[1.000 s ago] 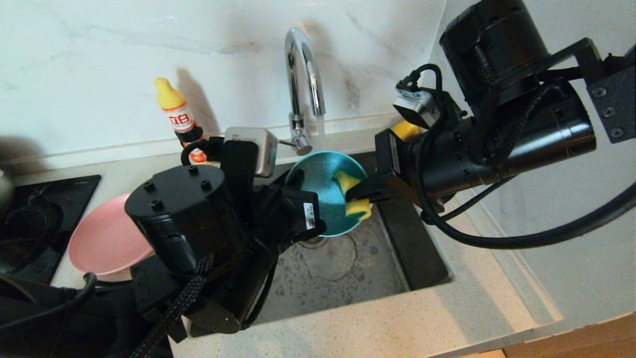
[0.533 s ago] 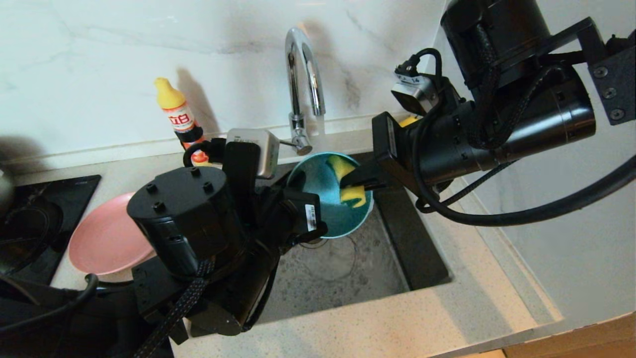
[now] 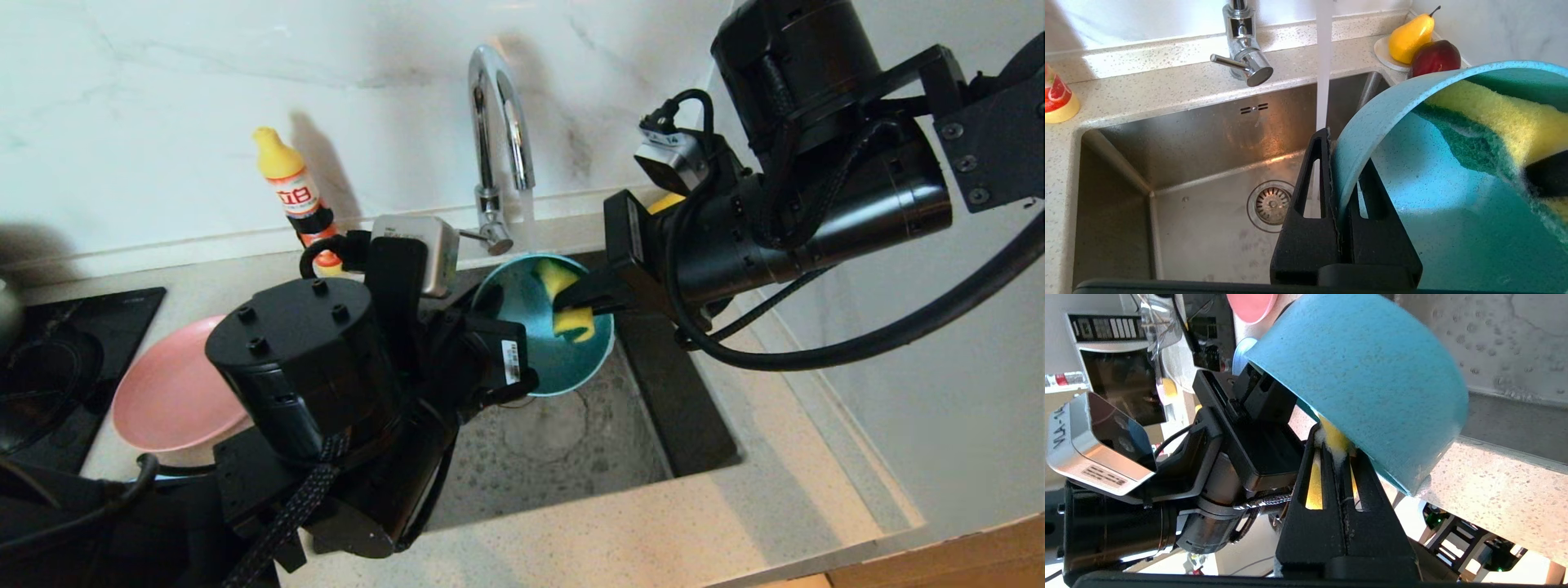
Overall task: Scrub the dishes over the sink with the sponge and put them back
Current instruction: Wipe the bowl
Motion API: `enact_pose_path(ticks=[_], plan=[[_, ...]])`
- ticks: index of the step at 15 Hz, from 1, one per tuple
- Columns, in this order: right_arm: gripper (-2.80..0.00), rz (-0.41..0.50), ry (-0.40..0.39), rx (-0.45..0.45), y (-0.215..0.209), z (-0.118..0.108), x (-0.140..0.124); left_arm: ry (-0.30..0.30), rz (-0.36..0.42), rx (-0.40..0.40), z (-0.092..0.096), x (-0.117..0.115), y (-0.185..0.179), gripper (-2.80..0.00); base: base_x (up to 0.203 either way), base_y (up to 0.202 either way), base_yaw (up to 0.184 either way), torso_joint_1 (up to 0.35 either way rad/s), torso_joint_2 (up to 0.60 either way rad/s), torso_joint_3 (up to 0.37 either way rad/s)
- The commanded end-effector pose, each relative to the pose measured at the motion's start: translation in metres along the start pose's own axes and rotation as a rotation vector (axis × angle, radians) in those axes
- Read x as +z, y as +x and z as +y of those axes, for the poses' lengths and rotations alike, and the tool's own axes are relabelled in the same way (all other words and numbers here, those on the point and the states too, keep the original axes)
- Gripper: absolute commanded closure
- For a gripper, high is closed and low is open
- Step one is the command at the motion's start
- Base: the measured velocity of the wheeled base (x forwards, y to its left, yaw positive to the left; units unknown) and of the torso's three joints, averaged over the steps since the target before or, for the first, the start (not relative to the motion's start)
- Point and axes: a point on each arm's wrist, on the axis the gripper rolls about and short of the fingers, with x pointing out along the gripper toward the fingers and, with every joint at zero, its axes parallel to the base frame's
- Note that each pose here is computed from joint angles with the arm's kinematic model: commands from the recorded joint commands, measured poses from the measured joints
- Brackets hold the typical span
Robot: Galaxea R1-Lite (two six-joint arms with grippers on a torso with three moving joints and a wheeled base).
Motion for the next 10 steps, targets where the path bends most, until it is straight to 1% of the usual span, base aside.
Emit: enact_pose_path(ticks=[1,4,8,10], plan=[[0.0,0.017,0.004,-0.001,0.004,-0.001,-0.002,-0.012,-0.016,0.002,0.001,0.005,-0.001,0.0,0.0,0.0,0.0,0.0,0.0,0.0],[0.0,0.041,0.008,0.006,0.006,0.0,-0.004,-0.028,-0.03,0.004,0.002,0.009,-0.002,0.0,0.0,0.0,0.0,0.0,0.0,0.0],[0.0,0.065,0.018,-0.009,0.009,-0.004,-0.008,-0.042,-0.05,0.009,0.004,0.016,-0.002,0.0,0.0,0.0,0.0,0.0,0.0,0.0],[0.0,0.073,0.011,0.015,0.005,0.002,-0.011,-0.046,-0.054,0.013,0.005,0.018,-0.001,0.0,0.0,0.0,0.0,0.0,0.0,0.0]])
